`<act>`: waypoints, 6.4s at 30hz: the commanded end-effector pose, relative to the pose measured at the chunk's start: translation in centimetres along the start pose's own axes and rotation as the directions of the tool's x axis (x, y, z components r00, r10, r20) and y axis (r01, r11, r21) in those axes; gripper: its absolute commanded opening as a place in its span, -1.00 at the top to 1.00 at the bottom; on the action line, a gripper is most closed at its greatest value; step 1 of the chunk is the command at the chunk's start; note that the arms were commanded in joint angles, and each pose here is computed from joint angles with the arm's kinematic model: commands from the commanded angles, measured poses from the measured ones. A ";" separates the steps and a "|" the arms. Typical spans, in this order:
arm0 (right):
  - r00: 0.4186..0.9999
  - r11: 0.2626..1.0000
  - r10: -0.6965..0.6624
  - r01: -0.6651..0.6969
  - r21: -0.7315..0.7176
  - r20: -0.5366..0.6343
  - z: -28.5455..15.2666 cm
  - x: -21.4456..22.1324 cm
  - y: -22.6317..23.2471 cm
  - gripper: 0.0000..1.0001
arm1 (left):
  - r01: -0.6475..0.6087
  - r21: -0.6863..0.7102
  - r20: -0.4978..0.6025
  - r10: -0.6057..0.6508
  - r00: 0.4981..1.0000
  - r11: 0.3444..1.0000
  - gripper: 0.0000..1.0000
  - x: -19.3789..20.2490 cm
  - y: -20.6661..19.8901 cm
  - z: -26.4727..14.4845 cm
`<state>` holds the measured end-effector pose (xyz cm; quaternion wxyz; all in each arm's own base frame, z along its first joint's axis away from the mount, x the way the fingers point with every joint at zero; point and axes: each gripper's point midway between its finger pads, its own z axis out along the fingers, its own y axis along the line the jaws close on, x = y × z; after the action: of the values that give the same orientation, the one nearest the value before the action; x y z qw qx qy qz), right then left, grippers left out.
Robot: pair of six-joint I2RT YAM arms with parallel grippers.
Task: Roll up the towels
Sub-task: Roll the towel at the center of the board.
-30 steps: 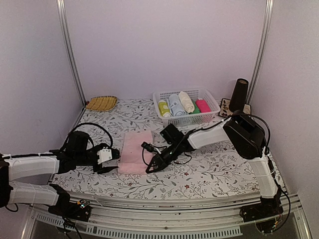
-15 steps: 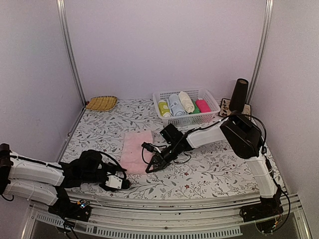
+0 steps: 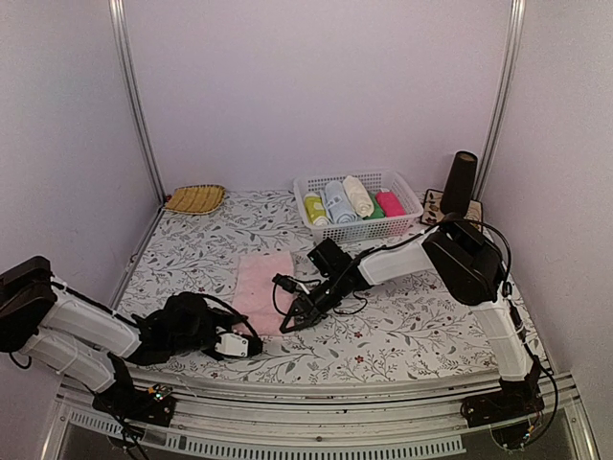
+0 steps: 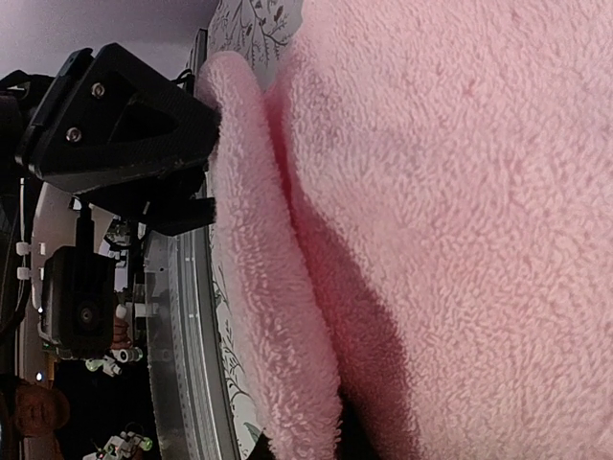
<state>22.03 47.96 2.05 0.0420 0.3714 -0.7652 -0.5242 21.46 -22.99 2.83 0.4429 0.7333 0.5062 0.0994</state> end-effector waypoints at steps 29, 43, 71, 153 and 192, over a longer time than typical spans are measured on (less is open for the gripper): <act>0.988 0.968 -0.149 0.138 0.209 0.037 -5.1 -0.4 2.8 -0.05 | 0.190 0.424 -0.095 -0.166 0.982 0.886 1.00 -0.1 -5.8 0.5; 0.510 0.222 -0.827 0.684 0.695 -0.237 -8.0 1.4 4.8 -0.31 | 0.415 0.653 -0.078 -0.488 0.869 0.634 1.00 -1.4 -2.1 -0.5; -0.052 -0.417 -0.795 0.771 0.482 -0.604 0.0 -1.5 2.3 -0.40 | 0.456 0.782 -0.135 -0.598 0.790 0.426 1.00 -0.6 -0.5 -1.3; 0.987 0.987 -0.150 0.153 0.050 -0.058 0.9 1.7 -0.6 0.85 | 0.011 0.054 0.033 -0.013 0.999 0.998 0.10 1.4 0.0 -0.3; 0.565 0.332 -0.807 0.676 0.658 -0.173 -9.9 3.3 3.7 -0.27 | 0.185 0.578 -0.046 -0.195 0.980 0.795 1.00 -1.6 -2.4 0.4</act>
<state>21.47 38.74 5.63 -0.2323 0.5618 -0.7353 -0.2996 21.96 -24.77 2.26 0.2879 0.7760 0.5600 -0.0369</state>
